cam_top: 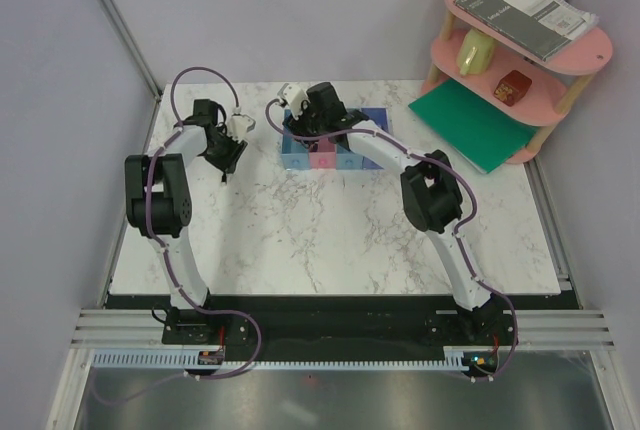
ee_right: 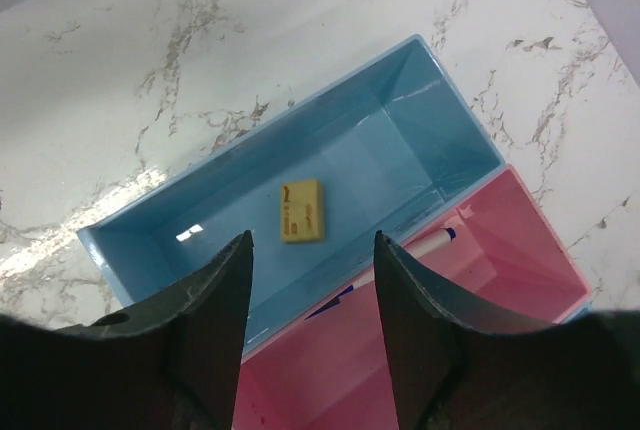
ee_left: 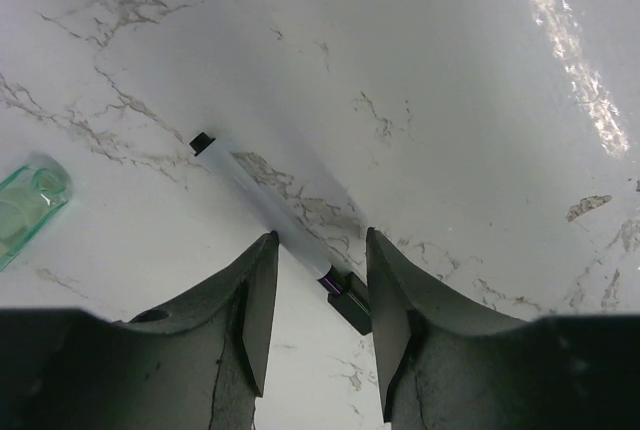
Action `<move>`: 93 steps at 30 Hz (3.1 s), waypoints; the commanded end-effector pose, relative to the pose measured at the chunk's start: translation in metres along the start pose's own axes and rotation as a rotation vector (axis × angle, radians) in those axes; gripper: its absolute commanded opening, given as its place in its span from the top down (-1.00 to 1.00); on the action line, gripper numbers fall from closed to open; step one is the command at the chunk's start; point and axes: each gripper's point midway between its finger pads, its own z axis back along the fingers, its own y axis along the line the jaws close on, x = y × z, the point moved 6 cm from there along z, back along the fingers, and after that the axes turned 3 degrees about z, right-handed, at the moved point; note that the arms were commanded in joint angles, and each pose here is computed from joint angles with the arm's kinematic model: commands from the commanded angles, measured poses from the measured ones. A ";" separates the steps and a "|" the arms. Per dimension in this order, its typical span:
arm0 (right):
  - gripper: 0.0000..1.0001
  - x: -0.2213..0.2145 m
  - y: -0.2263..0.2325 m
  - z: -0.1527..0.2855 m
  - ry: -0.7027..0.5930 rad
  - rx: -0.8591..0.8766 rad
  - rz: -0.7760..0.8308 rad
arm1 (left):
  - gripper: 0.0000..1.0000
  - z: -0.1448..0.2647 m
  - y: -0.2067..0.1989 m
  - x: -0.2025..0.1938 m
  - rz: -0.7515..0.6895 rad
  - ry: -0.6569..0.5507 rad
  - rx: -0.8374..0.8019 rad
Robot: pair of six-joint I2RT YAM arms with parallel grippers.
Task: Sort the stationery into containers
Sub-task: Place the stationery in the storage box, then pick up the pen from the center of the board, then place the pen in the storage box.
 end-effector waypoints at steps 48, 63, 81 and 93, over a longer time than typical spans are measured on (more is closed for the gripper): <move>-0.96 -0.058 -0.110 0.311 0.141 -0.555 -0.177 | 0.96 0.034 -0.041 0.050 0.154 -0.080 -0.159; -0.96 -0.120 -0.073 0.278 0.182 -0.345 -0.325 | 0.96 0.108 -0.159 0.218 0.277 -0.495 -0.683; -0.96 -0.152 -0.055 0.284 0.232 -0.313 -0.334 | 0.96 0.010 -0.155 0.253 0.287 -0.540 -0.443; -0.96 -0.148 -0.058 0.292 0.216 -0.330 -0.340 | 0.12 0.001 -0.154 0.240 0.253 -0.515 -0.374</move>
